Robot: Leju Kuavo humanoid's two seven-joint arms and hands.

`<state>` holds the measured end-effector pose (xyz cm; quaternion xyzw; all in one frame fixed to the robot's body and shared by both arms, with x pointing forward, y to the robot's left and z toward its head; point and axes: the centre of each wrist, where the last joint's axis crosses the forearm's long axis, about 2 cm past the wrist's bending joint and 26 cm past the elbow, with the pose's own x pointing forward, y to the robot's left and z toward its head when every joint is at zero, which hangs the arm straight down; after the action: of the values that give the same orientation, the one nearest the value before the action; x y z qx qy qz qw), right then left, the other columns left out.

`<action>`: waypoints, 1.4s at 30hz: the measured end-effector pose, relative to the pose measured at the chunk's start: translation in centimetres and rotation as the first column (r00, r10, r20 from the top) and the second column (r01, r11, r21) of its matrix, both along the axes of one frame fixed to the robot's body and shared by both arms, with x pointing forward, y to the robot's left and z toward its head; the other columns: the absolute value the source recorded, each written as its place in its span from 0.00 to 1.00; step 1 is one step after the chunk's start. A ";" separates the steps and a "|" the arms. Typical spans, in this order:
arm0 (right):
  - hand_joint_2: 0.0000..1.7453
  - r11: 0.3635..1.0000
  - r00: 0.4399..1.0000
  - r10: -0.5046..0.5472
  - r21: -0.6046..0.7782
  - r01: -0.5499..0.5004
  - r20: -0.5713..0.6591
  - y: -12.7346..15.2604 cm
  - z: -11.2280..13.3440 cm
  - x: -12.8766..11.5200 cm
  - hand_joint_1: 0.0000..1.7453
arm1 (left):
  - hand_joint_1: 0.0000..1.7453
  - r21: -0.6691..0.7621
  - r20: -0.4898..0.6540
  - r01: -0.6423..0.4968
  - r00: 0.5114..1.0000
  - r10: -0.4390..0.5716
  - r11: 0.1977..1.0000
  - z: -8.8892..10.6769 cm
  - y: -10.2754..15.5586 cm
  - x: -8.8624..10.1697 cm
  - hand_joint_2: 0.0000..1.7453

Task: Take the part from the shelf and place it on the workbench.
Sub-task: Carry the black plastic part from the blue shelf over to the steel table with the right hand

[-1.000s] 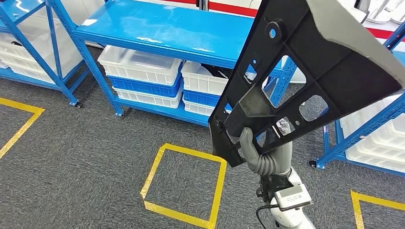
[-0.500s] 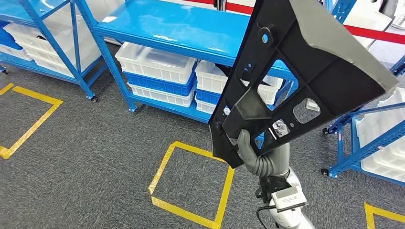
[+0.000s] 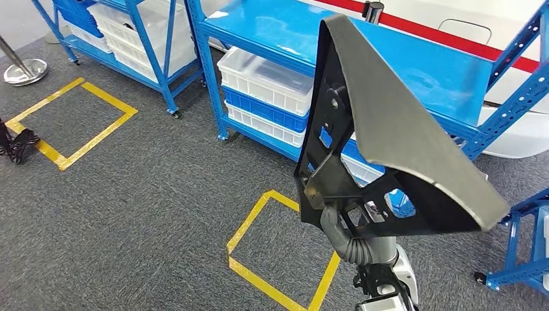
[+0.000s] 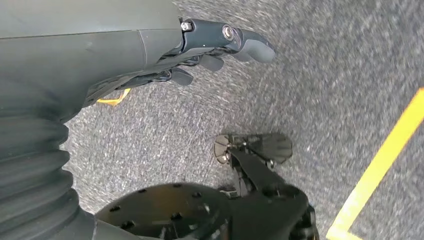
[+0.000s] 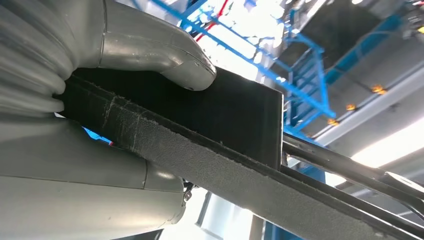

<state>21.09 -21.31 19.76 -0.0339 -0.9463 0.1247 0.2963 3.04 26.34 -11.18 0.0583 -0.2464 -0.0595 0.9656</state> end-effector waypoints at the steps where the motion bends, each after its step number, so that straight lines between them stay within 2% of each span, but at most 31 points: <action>1: 1.00 1.000 1.000 0.001 0.003 -0.001 0.003 0.0 0.1 -0.1 1.00 | 0.00 0.000 0.002 0.001 1.000 -0.001 1.000 0.0 0.0 0.0 1.00; 17: 1.00 0.999 1.000 -0.006 0.042 0.006 0.004 -0.6 0.6 -0.8 1.00 | 0.00 0.011 -0.004 0.009 1.000 -0.009 1.000 0.0 0.6 0.0 1.00; 28: 1.00 0.999 1.000 -0.011 0.044 0.012 -0.020 -1.9 0.8 -0.5 1.00 | 0.00 0.008 0.004 0.025 1.000 -0.025 1.000 0.0 0.7 0.1 1.00; 42: 1.00 0.999 1.000 -0.007 0.042 0.008 -0.023 -1.9 1.1 0.1 1.00 | 0.00 0.003 0.000 0.039 0.999 -0.039 0.999 0.0 0.8 0.0 1.00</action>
<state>21.23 -23.24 20.85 -0.0299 -0.9452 0.1041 0.3081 3.03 27.11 -11.22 0.0549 -0.2473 -0.0788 0.9642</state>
